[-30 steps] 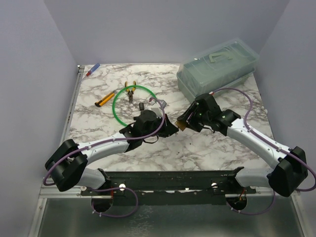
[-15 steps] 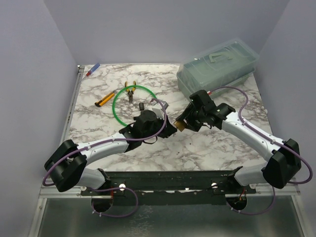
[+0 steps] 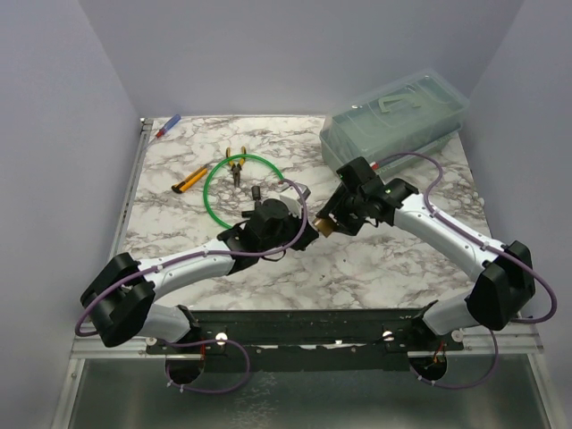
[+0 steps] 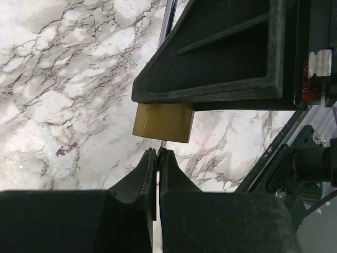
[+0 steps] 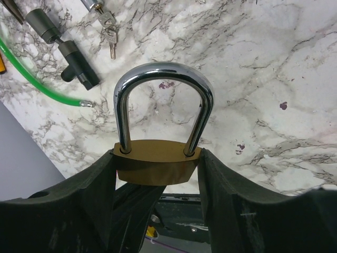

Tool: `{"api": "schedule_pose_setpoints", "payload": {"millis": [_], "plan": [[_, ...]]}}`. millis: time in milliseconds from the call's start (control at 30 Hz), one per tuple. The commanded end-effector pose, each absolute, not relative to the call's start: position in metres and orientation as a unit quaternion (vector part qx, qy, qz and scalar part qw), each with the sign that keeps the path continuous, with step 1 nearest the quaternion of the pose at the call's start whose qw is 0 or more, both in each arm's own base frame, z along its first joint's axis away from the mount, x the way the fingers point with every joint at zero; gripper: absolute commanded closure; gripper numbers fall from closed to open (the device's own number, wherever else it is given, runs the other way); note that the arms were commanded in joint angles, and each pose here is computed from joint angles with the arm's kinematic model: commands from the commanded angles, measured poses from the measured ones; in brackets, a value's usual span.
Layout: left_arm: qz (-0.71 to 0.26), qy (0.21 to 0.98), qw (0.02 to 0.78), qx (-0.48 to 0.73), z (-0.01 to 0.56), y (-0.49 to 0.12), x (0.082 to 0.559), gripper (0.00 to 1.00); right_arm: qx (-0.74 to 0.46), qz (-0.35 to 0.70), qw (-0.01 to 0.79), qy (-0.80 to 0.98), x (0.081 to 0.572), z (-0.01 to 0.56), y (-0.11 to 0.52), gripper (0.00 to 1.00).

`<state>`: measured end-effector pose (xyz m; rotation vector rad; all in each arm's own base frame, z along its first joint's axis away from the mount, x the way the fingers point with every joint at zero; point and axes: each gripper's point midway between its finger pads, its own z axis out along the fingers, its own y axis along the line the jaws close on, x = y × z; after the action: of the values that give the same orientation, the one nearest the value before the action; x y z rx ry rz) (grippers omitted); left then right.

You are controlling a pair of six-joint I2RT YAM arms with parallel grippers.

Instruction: Unlock with the key

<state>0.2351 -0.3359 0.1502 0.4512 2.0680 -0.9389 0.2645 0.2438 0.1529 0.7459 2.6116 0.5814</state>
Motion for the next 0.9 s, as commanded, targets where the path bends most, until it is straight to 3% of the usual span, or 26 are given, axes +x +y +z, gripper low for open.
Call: {"api": "schedule_pose_setpoints", "payload": {"millis": [0,867], "plan": [[-0.347,0.787,0.473,0.191,0.1859,-0.342,0.2544,1.0,0.235,0.223,0.144,0.935,0.2455,0.1629,0.2598,1.0],[-0.22,0.77,0.532,0.276,0.1842,-0.3467,0.2597,1.0,0.226,0.203,0.116,0.946,0.2476,0.1561,0.2673,1.0]]}}
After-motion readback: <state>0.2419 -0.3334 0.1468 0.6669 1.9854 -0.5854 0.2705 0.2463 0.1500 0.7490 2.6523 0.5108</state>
